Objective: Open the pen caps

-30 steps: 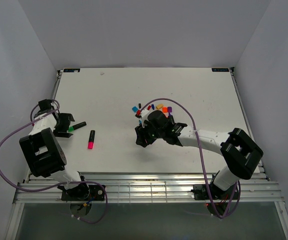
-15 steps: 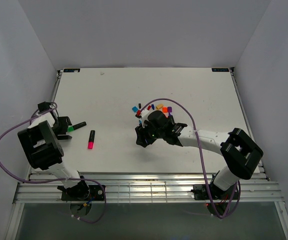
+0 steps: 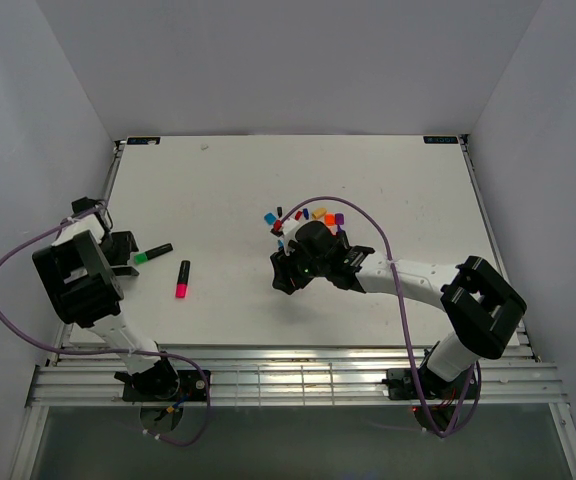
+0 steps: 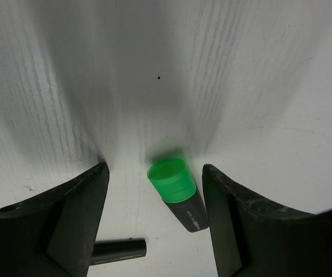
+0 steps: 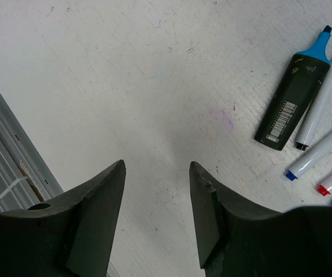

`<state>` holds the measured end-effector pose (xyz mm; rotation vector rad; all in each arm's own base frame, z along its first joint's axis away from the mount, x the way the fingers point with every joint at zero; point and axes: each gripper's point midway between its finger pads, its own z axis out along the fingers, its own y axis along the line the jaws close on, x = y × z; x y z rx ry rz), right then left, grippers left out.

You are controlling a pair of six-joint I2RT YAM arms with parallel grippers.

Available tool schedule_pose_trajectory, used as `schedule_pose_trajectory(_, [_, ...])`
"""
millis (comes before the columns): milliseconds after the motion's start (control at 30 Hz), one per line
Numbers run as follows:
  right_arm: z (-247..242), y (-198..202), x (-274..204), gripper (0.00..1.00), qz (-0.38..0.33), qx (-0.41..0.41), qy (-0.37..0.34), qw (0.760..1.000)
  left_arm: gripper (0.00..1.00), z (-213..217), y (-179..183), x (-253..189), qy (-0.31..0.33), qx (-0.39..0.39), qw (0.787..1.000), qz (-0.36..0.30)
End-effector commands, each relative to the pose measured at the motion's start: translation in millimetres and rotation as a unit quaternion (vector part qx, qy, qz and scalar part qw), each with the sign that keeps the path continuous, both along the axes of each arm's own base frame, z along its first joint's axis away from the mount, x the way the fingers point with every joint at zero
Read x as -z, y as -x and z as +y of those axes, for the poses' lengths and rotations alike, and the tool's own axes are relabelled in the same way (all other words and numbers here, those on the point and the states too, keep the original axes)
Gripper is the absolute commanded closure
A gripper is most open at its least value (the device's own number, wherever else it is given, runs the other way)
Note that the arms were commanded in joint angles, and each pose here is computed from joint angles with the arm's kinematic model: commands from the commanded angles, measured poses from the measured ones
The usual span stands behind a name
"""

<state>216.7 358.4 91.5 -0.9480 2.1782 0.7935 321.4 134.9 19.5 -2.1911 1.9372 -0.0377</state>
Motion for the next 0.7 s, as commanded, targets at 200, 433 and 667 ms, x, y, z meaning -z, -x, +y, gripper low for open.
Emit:
schedule_pose_trajectory(200, [3.2,-6.3,-15.3,0.46,-0.032,0.000,-0.019,0.999,0.26,6.3,9.6,10.9,-0.019,-0.030,0.998,0.060])
schedule_pose_trajectory(433, [-0.1,-8.6,-17.7,0.46,-0.041,0.008,-0.018,0.999,0.25,-5.8,-0.7,18.1,-0.012,-0.034,0.997,0.073])
schedule_pose_trajectory(667, [-3.9,-9.6,-16.0,0.46,-0.046,0.014,-0.013,0.999,0.26,-16.1,-10.3,23.4,-0.004,-0.030,0.996,0.079])
